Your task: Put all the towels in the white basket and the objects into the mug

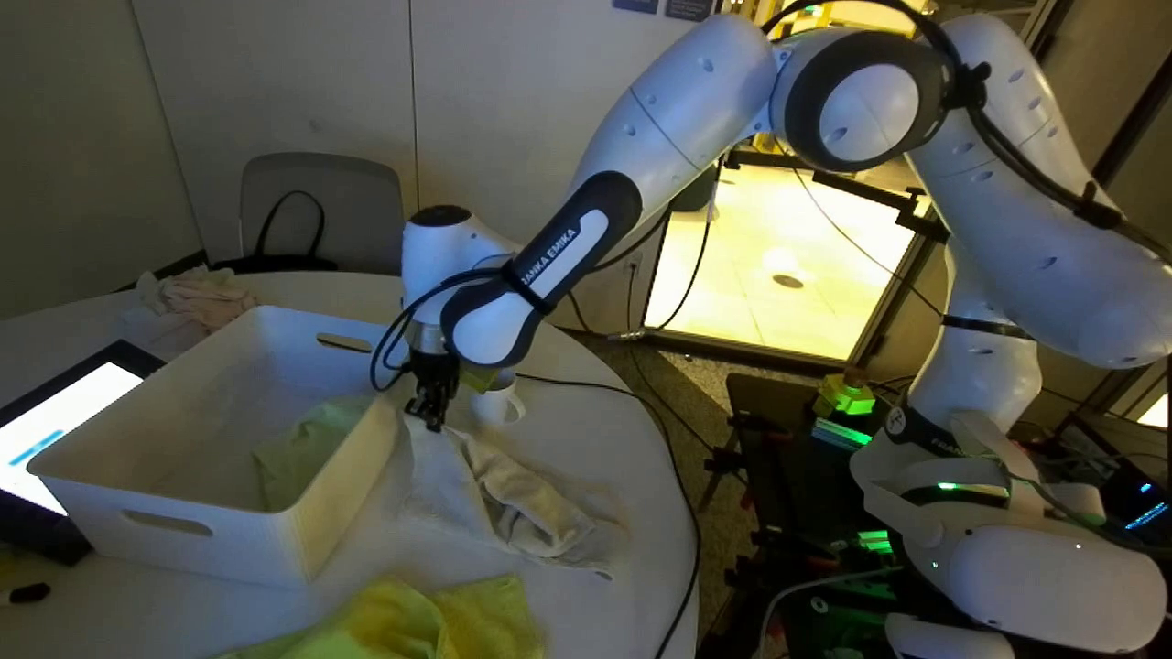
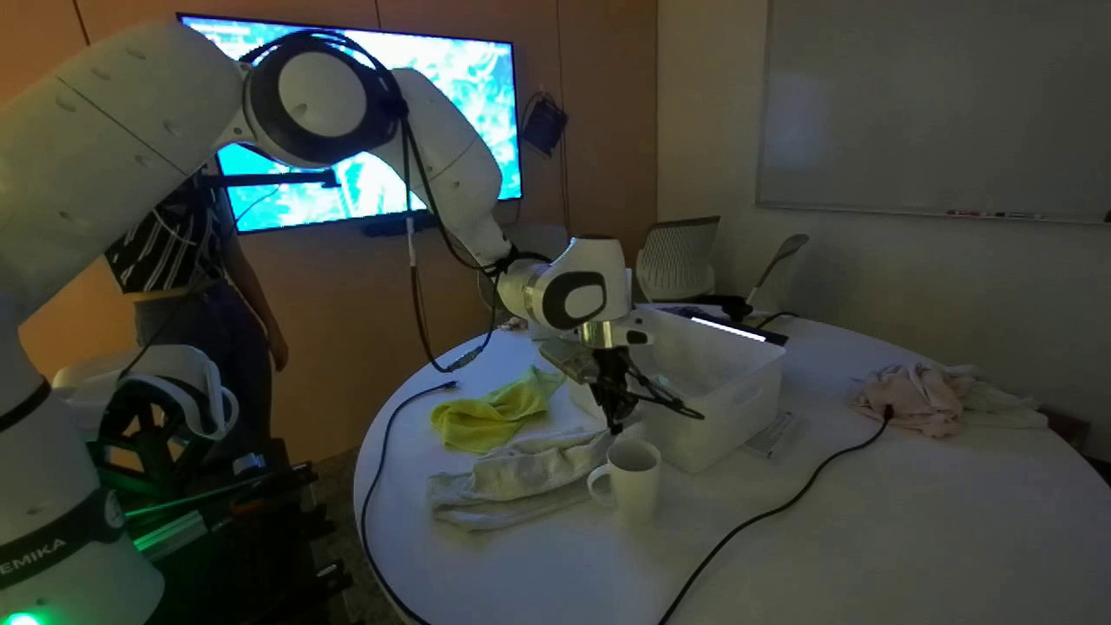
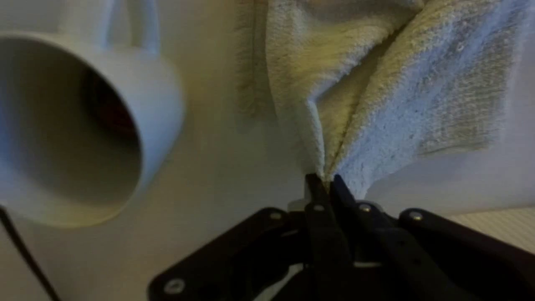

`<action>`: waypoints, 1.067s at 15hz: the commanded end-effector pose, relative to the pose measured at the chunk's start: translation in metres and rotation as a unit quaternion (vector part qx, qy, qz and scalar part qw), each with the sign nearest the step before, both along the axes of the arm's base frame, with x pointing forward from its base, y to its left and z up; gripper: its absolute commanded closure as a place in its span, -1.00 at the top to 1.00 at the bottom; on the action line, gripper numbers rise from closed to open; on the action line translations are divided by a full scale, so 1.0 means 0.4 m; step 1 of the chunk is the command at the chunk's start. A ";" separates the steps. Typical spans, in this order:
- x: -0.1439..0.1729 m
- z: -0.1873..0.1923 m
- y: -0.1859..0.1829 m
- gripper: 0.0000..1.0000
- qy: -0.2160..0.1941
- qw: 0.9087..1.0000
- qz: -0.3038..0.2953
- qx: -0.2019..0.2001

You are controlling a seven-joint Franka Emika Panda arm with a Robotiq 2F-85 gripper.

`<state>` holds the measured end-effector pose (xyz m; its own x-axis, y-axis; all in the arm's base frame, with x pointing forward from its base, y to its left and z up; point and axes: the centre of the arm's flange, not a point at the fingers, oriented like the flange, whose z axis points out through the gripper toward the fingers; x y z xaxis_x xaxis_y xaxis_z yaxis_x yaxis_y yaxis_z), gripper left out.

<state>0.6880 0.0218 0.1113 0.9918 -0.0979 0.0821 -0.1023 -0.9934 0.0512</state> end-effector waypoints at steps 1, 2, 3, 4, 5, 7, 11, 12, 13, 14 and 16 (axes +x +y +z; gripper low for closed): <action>-0.102 0.202 -0.001 -0.96 -0.030 1.000 -0.001 -0.001; -0.112 0.239 0.002 -0.96 -0.033 0.999 0.003 0.002; -0.121 0.283 0.010 -0.96 -0.035 0.999 0.012 0.005; -0.128 0.319 0.017 -0.96 -0.040 0.999 0.017 0.006; -0.136 0.361 0.027 -0.96 -0.044 0.999 0.024 0.009; -0.149 0.438 0.049 -0.96 -0.053 0.998 0.034 0.012; -0.164 0.587 0.089 -0.96 -0.079 0.996 0.033 0.007; -0.169 0.619 0.096 -0.96 -0.084 0.996 0.038 0.007; -0.187 0.670 0.123 -0.96 -0.090 0.995 0.039 0.006; -0.194 0.702 0.132 -0.96 -0.093 0.995 0.042 0.007; -0.210 0.770 0.158 -0.96 -0.104 0.994 0.041 0.007</action>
<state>0.6258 0.0691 0.3754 0.9658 -0.0162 0.2589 -0.0218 -0.9996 0.0189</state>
